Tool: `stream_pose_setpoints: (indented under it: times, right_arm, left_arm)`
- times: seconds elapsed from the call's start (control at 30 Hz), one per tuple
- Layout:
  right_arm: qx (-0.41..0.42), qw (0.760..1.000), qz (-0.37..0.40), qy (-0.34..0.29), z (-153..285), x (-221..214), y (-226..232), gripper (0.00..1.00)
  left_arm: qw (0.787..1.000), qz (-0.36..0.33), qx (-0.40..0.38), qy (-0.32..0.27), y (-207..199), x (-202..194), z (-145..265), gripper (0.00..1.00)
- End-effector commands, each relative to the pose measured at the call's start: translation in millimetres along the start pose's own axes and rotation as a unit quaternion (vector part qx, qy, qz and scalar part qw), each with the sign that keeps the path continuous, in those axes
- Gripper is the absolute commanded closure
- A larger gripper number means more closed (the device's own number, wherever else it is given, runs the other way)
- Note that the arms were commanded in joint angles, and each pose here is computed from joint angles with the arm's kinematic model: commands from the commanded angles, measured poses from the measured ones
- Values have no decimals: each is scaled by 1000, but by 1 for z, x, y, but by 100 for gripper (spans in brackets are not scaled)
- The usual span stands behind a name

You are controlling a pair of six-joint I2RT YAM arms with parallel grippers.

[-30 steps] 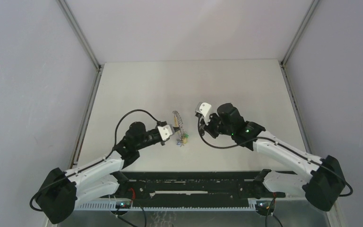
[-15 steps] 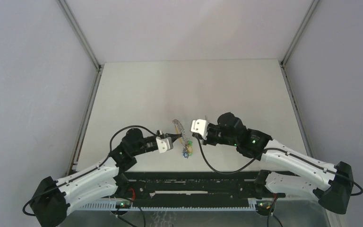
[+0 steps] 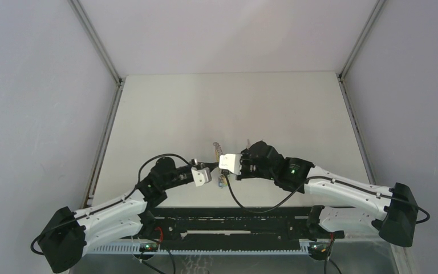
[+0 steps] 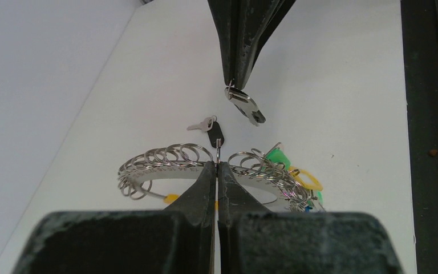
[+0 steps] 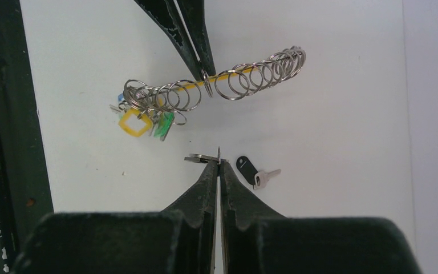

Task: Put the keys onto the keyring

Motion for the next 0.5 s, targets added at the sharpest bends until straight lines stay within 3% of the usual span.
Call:
stream_pose_setpoints:
  times: [0.0, 0.47]
  right_arm:
    - [-25, 999, 9, -29, 5, 16, -6, 100]
    - [-8, 998, 18, -52, -1, 22, -3, 100]
  left_arm:
    - [999, -29, 29, -33, 6, 8, -1, 100]
    - [998, -30, 27, -39, 3, 8, -2, 100]
Point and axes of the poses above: each gripper's point midway between its finger pads, its own z axis back along the fingers, its own y axis along the line the jaws close on, x = y × z, the point moved 10 cm from there along z, back along the fingers, and after that the axes turned 12 degrees about -z, right-handed, at the moved point
